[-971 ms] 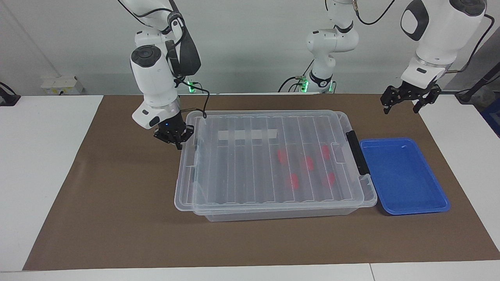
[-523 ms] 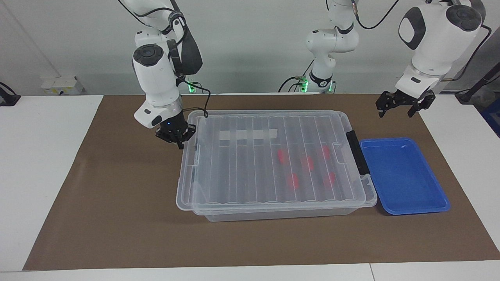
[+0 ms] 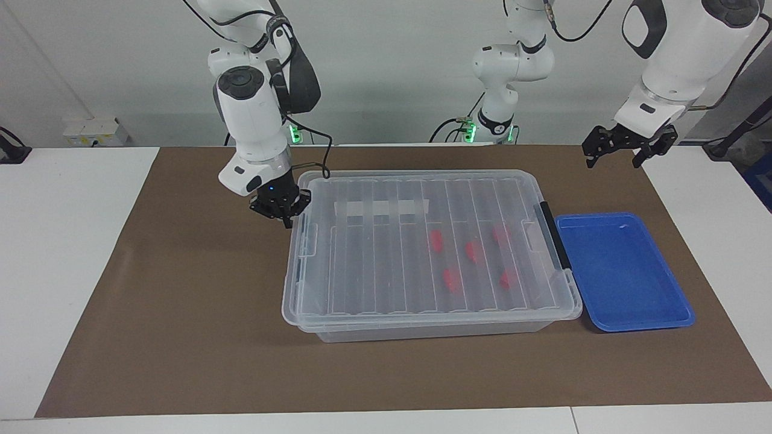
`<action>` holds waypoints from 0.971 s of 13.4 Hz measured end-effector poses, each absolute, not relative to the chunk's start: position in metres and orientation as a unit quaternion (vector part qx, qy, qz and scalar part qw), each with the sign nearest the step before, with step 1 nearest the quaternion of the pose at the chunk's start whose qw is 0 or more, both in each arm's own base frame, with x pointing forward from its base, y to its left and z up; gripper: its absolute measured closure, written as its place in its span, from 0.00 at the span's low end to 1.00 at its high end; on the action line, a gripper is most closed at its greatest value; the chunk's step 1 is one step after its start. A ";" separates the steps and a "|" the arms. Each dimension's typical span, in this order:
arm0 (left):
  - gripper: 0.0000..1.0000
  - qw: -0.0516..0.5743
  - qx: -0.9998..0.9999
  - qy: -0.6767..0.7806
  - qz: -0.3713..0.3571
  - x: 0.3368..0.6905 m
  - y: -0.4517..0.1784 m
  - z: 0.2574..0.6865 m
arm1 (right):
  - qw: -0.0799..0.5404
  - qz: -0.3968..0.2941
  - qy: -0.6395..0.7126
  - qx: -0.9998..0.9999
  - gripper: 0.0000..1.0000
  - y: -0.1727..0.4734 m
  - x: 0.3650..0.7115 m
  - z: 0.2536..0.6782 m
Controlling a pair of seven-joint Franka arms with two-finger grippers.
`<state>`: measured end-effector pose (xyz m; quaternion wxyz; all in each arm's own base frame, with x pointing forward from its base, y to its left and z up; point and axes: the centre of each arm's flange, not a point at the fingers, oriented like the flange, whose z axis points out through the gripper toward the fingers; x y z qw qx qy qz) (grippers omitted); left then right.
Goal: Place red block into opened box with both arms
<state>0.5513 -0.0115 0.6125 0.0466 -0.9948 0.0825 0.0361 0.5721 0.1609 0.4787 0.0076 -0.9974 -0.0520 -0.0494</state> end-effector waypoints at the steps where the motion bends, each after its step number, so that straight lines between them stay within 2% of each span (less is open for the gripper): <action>1: 0.00 0.047 -0.995 0.083 0.036 0.551 -0.012 0.613 | 0.008 -0.052 -0.051 -0.997 0.99 0.160 0.572 0.481; 7: 0.00 0.046 -0.995 0.075 0.038 0.551 -0.004 0.612 | 0.005 -0.061 -0.018 -0.998 0.99 0.120 0.565 0.518; 9: 0.00 0.046 -0.995 0.074 0.039 0.551 -0.002 0.612 | 0.004 -0.067 0.009 -0.998 0.82 0.101 0.561 0.534; 13: 0.00 0.046 -0.995 0.074 0.039 0.551 -0.002 0.612 | 0.001 -0.061 0.038 -0.997 0.35 0.078 0.556 0.561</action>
